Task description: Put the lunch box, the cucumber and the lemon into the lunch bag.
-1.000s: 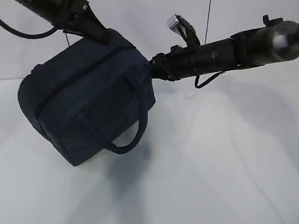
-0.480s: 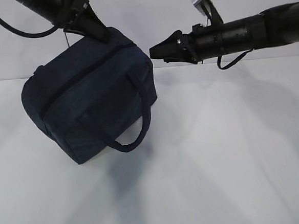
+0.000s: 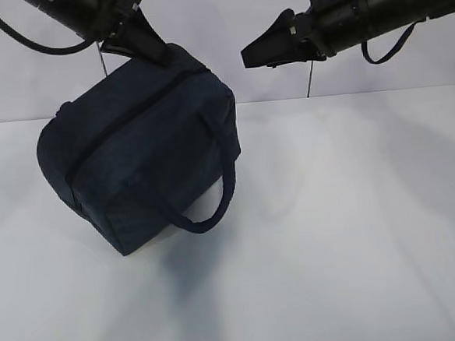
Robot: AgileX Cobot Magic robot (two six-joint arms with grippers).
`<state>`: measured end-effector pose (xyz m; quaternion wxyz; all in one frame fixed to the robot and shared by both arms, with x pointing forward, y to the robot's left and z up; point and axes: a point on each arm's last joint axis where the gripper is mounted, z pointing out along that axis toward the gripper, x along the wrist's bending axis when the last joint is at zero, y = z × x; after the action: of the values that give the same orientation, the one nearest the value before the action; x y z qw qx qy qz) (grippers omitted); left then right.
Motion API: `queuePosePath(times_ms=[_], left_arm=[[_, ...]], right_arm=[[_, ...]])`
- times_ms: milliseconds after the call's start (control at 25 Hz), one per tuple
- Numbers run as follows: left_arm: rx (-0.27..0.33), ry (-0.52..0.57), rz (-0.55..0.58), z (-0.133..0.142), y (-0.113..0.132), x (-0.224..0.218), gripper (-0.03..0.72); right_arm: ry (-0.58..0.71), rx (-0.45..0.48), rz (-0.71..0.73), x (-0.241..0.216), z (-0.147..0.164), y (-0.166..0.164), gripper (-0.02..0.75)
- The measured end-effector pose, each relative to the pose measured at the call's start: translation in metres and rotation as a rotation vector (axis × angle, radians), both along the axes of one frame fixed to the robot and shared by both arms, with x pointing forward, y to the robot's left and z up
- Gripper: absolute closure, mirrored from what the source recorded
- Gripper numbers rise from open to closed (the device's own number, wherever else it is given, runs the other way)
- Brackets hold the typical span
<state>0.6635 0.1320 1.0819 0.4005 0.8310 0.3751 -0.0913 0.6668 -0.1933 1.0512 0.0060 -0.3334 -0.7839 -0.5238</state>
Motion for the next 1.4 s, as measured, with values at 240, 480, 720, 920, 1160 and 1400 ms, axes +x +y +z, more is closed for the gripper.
queuePosePath(times_ms=[240,480,720,920,1160,1400], left_arm=[[-0.007,0.042,-0.004,-0.017,-0.007,0.005,0.668],[-0.017,0.094,0.007,-0.040,-0.012,0.014,0.616],[-0.027,0.137,0.034,-0.049,-0.013,0.017,0.273],[-0.023,0.176,0.086,-0.048,-0.007,0.018,0.151],[0.035,0.099,0.155,0.003,0.006,0.000,0.137],[0.116,-0.003,0.247,0.062,0.025,-0.031,0.137]], right_arm=[[-0.004,-0.073,-0.009,-0.013,0.022,-0.005,0.167],[-0.026,-0.103,-0.029,-0.027,0.047,-0.008,0.167],[-0.035,-0.156,-0.052,-0.043,0.067,-0.013,0.167],[-0.021,-0.183,-0.070,-0.055,0.082,-0.016,0.167],[0.059,-0.196,-0.059,-0.069,0.088,-0.017,0.165],[0.196,-0.253,-0.109,-0.078,0.086,-0.023,0.164]])
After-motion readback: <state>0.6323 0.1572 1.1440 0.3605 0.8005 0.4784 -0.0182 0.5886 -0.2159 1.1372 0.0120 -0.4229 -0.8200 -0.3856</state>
